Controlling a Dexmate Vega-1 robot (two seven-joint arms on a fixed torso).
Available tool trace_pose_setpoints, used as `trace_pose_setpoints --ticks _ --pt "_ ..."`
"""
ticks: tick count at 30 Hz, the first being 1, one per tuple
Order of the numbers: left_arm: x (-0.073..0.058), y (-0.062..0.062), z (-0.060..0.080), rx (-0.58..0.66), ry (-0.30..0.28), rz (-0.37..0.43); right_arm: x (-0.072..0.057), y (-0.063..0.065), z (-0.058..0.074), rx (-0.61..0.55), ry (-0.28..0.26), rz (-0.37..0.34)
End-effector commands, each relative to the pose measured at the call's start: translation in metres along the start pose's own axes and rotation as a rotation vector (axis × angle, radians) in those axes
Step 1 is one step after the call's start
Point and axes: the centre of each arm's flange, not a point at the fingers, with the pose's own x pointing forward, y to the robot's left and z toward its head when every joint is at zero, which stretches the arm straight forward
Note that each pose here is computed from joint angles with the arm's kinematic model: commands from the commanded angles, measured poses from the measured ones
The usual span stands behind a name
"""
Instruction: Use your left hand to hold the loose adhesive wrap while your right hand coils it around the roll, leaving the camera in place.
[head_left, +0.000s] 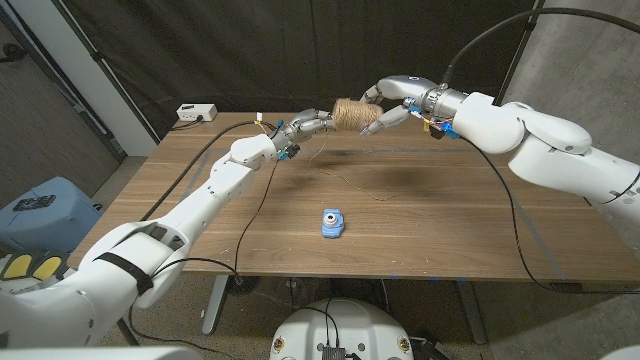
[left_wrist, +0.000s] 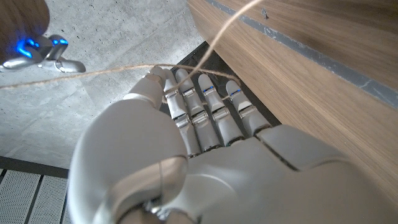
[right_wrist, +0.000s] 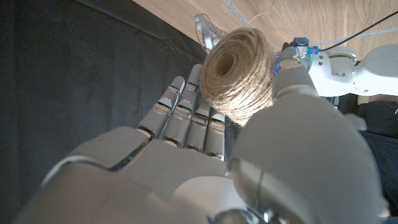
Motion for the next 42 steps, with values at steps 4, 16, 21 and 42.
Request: trace_pose_setpoints --ticks 4,16,21,42 --pt "-0.019 -0.006 -0.005 -0.024 0.000 0.008 0.010 -0.010 0.012 -0.015 -0.001 -0.021" --pt "-0.027 -0.011 -0.011 -0.039 0.010 -0.010 0.017 -0.016 0.017 -0.018 0.012 -0.041" --pt "-0.031 -0.012 -0.012 -0.043 0.011 -0.013 0.019 -0.017 0.018 -0.016 0.016 -0.049" --pt "-0.060 -0.016 -0.017 -0.045 0.041 0.018 0.030 -0.027 0.017 -0.032 0.027 -0.090"
